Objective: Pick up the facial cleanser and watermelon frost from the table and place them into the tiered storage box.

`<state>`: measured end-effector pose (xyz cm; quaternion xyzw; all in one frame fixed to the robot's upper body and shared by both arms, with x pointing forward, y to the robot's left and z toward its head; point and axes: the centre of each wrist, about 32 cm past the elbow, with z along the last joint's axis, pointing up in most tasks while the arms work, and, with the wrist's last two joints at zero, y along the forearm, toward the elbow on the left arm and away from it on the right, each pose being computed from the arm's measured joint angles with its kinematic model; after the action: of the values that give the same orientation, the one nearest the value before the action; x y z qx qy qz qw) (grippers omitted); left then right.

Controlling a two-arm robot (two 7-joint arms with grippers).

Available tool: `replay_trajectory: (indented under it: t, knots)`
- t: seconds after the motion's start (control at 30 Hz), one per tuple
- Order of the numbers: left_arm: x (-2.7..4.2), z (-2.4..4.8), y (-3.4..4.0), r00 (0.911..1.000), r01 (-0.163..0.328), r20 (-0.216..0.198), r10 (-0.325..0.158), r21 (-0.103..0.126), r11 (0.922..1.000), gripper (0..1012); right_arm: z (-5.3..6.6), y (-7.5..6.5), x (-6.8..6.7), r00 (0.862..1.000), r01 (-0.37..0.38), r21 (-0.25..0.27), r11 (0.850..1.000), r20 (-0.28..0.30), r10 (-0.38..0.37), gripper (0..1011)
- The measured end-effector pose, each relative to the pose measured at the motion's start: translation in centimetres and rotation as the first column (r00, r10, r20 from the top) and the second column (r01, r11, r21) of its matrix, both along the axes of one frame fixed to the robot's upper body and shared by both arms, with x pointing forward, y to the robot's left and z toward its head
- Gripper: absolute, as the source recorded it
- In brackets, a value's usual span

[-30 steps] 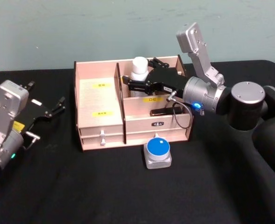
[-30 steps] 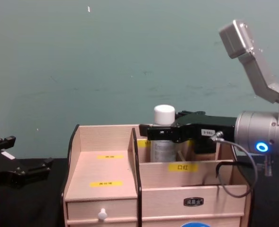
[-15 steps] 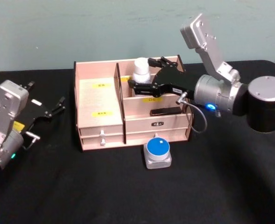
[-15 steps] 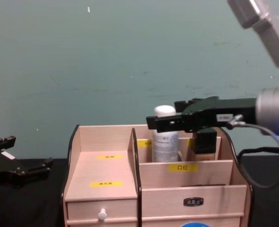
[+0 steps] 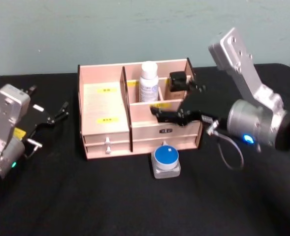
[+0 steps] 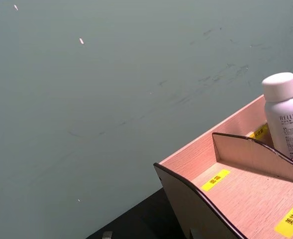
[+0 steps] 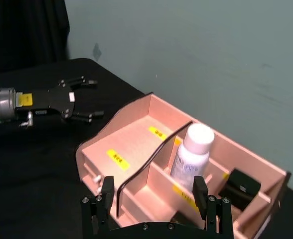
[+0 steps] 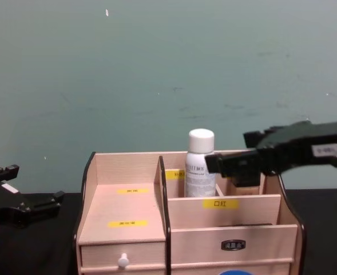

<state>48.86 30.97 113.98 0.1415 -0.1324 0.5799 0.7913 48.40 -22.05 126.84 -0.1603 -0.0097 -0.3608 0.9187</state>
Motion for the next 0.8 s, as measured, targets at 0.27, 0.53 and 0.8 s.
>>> replay_trajectory:
  t: [0.27,0.53,0.8]
  knots:
    - [0.00,0.00,0.00,1.0000,0.000,0.000,0.000,0.000,1.0000,1010,-0.8,0.0,-3.1,0.998,0.014,-0.019,1.000,-0.066,-0.016,1003]
    - [0.00,0.00,0.00,1.0000,0.000,0.000,0.000,0.000,1.0000,1010,-2.7,0.0,-4.7,0.983,0.012,-0.038,0.999,-0.180,-0.019,1003]
    - [0.00,0.00,0.00,1.0000,0.000,0.000,0.000,0.000,1.0000,1010,-5.2,-0.3,-5.5,0.960,0.054,-0.048,0.997,-0.273,-0.066,1003]
